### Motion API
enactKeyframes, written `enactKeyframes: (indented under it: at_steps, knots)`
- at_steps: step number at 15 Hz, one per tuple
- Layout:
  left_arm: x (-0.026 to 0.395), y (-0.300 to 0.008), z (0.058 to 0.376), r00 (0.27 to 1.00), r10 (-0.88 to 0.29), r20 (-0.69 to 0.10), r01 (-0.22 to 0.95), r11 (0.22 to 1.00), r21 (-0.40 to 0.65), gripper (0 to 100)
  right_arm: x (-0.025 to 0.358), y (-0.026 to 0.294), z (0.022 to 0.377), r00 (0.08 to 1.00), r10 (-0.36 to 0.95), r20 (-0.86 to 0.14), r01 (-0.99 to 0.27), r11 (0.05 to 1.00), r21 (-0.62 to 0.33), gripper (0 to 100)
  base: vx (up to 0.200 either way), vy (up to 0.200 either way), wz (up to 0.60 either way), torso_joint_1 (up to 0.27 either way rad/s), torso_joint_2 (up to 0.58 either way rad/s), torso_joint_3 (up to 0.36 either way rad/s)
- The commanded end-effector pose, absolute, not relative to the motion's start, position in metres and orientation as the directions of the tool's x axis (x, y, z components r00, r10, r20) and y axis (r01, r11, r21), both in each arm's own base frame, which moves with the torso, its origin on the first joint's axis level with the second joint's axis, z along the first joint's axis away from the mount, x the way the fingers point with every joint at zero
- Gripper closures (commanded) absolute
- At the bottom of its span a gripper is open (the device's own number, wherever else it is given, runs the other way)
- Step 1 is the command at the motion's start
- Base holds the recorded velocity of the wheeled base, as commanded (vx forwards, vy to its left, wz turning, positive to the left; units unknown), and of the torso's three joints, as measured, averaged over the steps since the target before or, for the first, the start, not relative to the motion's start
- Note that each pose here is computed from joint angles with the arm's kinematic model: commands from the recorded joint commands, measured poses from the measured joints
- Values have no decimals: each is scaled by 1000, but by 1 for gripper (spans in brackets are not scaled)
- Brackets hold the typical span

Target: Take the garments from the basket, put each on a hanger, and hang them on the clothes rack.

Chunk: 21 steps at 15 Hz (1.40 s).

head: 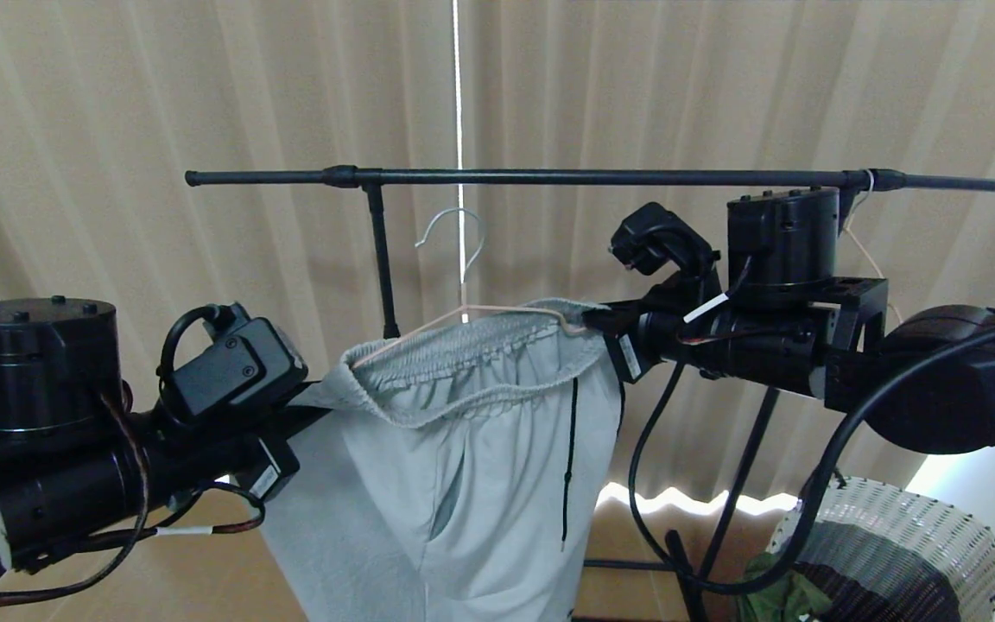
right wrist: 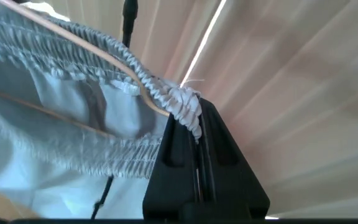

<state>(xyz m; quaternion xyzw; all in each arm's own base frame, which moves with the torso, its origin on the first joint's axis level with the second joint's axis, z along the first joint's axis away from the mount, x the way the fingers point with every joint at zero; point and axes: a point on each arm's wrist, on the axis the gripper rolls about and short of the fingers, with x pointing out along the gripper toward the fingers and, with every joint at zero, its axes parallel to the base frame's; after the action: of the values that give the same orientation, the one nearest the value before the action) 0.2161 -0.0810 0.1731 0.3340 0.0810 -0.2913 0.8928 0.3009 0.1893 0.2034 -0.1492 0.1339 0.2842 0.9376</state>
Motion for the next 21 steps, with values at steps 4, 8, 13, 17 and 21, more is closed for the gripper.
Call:
enactKeyframes:
  at_steps: [4,8,13,17,21]
  knots:
    - [216,-83,175,818,-472,-330,574,622,533,100,286,179,205,802,489,-343,-571,794,-206,0,0,0,0,0,0,0]
    - [216,-83,173,829,-480,-288,553,629,547,100,274,170,196,822,498,-276,-557,803,-212,0,0,0,0,0,0,0]
    - [210,-84,166,792,-560,-243,588,594,549,100,283,177,190,813,553,-180,-582,772,-257,0,0,0,0,0,0,0]
    - [207,-92,169,768,-597,-231,608,569,553,100,287,184,194,793,596,-125,-594,711,-376,0,0,0,0,0,0,0]
    - [200,-105,171,733,-646,-212,633,535,559,100,293,197,193,766,632,-117,-616,670,-415,0,0,0,0,0,0,0]
